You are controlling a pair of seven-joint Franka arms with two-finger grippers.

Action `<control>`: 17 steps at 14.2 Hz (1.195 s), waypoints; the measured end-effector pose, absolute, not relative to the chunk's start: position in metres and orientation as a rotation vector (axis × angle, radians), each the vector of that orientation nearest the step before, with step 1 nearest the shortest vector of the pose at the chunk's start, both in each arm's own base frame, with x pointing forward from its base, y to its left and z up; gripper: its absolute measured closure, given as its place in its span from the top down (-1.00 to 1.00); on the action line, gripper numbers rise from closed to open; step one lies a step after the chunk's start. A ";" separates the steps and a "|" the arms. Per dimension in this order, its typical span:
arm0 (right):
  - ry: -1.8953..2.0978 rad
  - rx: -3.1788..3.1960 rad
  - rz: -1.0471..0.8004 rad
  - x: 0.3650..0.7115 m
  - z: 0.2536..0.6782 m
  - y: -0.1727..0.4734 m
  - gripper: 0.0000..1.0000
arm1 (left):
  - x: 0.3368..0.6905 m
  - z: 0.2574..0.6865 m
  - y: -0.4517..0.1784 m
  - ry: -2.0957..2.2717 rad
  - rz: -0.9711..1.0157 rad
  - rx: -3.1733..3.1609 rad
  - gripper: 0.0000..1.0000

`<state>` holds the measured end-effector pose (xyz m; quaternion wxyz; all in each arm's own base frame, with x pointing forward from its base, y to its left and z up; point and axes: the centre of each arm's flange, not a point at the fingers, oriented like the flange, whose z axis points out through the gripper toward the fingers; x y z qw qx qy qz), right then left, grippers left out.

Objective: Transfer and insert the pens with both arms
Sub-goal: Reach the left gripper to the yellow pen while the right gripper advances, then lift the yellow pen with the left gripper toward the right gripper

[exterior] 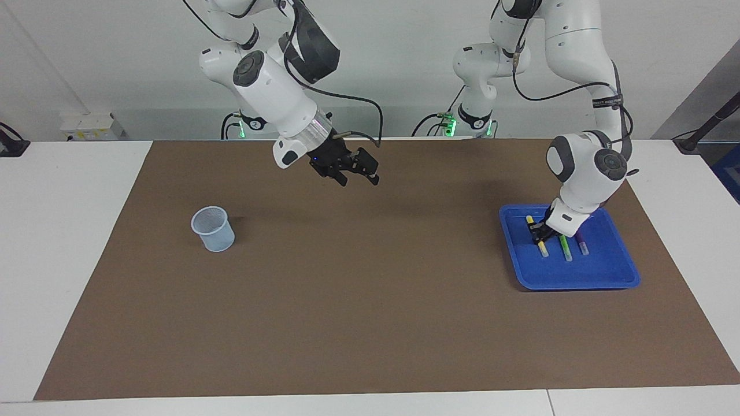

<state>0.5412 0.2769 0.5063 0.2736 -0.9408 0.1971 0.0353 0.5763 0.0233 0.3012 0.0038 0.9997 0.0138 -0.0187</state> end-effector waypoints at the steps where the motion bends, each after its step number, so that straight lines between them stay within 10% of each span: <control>1: 0.530 -2.531 0.095 0.541 0.506 0.277 1.00 | 0.576 0.301 0.023 0.044 -0.058 3.133 -0.67; 8: 0.553 -2.489 0.112 0.542 0.508 0.278 1.00 | 0.582 0.311 0.026 0.052 -0.051 3.134 -0.67; 17: 0.557 -2.485 0.102 0.543 0.509 0.278 1.00 | 0.626 0.430 -0.018 0.634 0.016 3.040 -0.67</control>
